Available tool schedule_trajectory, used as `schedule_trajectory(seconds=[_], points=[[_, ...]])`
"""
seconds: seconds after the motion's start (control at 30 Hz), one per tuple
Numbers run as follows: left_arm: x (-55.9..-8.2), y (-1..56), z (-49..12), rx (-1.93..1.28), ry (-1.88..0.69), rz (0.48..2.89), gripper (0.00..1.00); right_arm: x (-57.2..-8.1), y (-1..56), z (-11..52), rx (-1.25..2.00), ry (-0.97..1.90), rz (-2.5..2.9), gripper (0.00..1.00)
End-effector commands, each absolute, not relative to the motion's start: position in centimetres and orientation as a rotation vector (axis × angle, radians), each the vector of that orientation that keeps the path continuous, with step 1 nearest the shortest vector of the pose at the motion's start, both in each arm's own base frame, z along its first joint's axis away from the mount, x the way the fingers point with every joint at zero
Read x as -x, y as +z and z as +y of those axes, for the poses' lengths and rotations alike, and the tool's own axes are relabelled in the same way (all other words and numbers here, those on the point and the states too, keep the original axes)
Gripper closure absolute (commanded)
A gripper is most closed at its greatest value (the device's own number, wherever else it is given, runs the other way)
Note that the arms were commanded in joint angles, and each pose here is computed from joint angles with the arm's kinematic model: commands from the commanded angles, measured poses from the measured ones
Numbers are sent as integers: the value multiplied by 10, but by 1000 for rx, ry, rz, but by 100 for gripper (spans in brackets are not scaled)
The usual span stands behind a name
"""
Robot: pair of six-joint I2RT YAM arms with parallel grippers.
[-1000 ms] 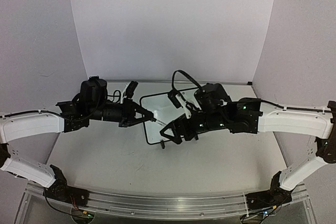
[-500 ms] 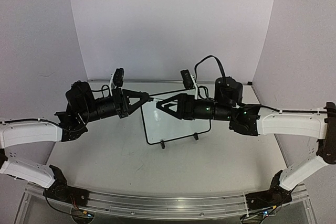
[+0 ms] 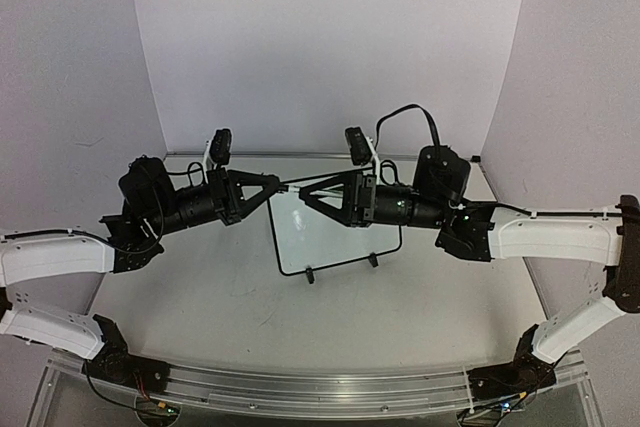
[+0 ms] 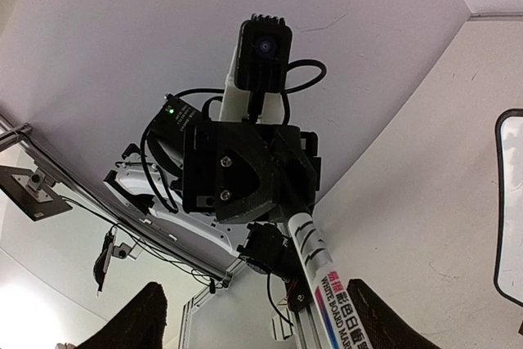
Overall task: Write a sentence on the whiteboard
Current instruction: Open the pen cap from the whiteboard marker.
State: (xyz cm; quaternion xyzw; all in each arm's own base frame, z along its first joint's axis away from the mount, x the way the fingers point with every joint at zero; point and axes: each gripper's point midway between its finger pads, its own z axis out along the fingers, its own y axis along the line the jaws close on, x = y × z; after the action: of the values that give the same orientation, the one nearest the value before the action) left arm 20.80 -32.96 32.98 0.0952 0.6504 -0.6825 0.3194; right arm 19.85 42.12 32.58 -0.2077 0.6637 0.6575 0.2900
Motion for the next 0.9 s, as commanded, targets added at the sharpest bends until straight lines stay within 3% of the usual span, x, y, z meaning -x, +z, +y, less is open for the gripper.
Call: schedule_trajectory(seconds=[0.0,0.3,0.63,0.87], points=[[-202,340,-332,-288,-1837,1682,100,-192,348,415,564,1794,1685,32],[-200,333,-336,-306,-1843,1724,100,-195,344,418,560,1791,1694,41],[-201,329,-339,-316,-1844,1746,100,-200,338,422,541,1786,1715,70],[-200,328,-340,-317,-1845,1751,100,-207,333,419,485,1758,1726,81]])
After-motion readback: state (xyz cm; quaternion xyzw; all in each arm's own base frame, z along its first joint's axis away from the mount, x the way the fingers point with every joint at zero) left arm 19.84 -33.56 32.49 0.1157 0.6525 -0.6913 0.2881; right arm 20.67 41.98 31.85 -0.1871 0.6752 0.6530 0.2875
